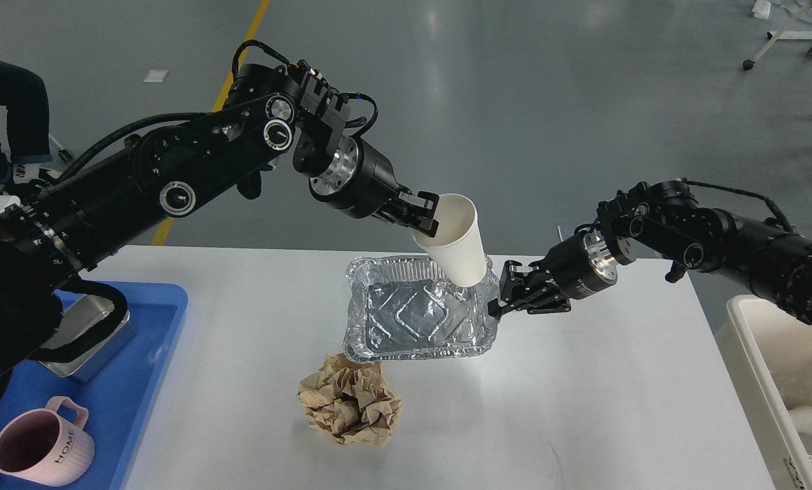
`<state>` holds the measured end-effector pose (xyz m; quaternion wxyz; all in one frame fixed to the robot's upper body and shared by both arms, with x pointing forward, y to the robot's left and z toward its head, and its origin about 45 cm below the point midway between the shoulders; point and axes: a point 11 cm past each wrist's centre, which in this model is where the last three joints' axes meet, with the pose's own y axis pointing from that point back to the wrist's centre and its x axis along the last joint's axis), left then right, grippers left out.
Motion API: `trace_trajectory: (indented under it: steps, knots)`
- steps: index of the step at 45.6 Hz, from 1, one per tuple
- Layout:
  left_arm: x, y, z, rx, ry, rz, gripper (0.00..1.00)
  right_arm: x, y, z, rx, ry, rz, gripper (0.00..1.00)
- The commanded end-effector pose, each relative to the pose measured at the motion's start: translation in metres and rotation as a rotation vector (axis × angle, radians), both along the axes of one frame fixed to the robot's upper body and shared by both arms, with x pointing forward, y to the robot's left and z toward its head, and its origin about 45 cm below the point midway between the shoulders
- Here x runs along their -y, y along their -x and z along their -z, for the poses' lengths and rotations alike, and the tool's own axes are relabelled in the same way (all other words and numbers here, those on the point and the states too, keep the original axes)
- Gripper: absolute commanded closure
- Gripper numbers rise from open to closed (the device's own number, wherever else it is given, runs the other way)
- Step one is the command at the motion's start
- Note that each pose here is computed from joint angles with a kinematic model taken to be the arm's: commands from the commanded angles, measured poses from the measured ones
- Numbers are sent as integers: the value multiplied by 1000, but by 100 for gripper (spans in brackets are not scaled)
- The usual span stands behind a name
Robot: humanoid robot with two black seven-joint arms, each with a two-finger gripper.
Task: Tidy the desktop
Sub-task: 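Lower the paper cup into the foil tray and release it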
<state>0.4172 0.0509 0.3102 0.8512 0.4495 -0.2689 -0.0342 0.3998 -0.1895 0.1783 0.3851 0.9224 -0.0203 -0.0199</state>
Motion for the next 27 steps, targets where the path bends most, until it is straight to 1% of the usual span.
trace_trajectory:
  steps: [1,27]
  knots:
    - [-1,1,7,-11,-7,-4,96,-1,-1,-2,5,0,-2,100]
    - [-10,2,30,-23,-53,-21,95,-17,1,-4,3,-17,-35,100]
